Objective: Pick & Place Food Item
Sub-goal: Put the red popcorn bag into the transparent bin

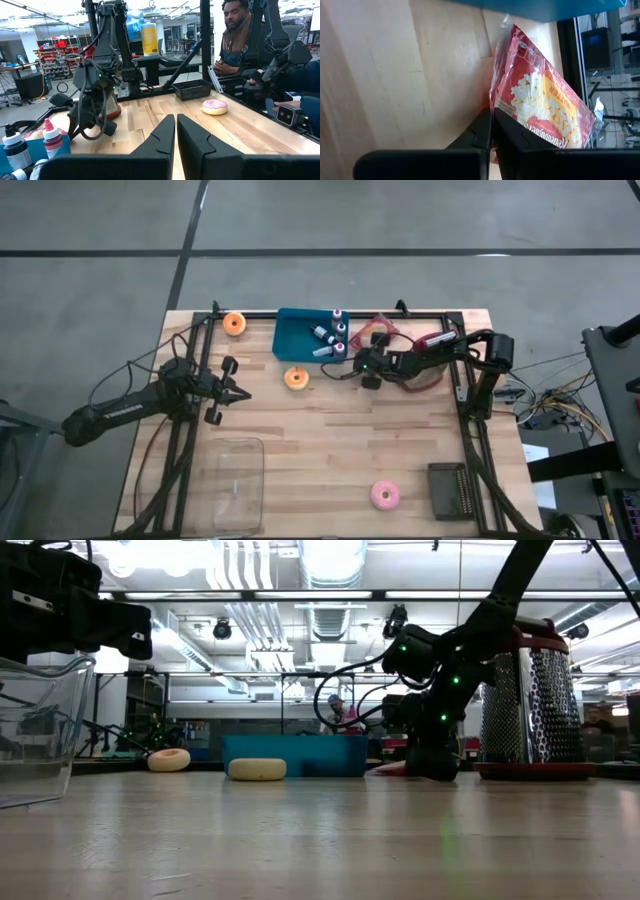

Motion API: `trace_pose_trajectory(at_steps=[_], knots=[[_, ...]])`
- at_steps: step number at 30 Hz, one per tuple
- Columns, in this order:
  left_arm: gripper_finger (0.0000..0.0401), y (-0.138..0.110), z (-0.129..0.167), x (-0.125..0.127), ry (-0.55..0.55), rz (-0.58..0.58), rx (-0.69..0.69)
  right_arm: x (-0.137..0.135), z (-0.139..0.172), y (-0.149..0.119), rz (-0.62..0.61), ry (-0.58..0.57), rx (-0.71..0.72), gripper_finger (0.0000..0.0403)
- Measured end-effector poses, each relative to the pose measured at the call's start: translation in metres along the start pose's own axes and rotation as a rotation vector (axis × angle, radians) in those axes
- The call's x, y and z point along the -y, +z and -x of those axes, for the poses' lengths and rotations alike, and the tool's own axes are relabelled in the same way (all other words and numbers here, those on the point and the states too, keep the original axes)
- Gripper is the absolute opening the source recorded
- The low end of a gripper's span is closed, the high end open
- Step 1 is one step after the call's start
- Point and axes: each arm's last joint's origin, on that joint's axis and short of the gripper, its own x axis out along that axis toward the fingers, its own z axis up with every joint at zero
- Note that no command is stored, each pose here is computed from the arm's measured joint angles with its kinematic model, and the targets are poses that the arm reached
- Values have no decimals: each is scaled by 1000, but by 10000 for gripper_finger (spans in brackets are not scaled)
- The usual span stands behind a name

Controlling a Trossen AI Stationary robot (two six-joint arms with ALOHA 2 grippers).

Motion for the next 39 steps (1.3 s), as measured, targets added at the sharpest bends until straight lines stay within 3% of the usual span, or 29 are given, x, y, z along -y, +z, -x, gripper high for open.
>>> trace_pose_trajectory(at_steps=[24, 39], knots=[[26, 0, 0, 0, 0, 0, 0, 12, 37, 15, -65, -20, 136, 8], [26, 0, 0, 0, 0, 0, 0, 39, 84, 22, -155, -182, 229, 8]])
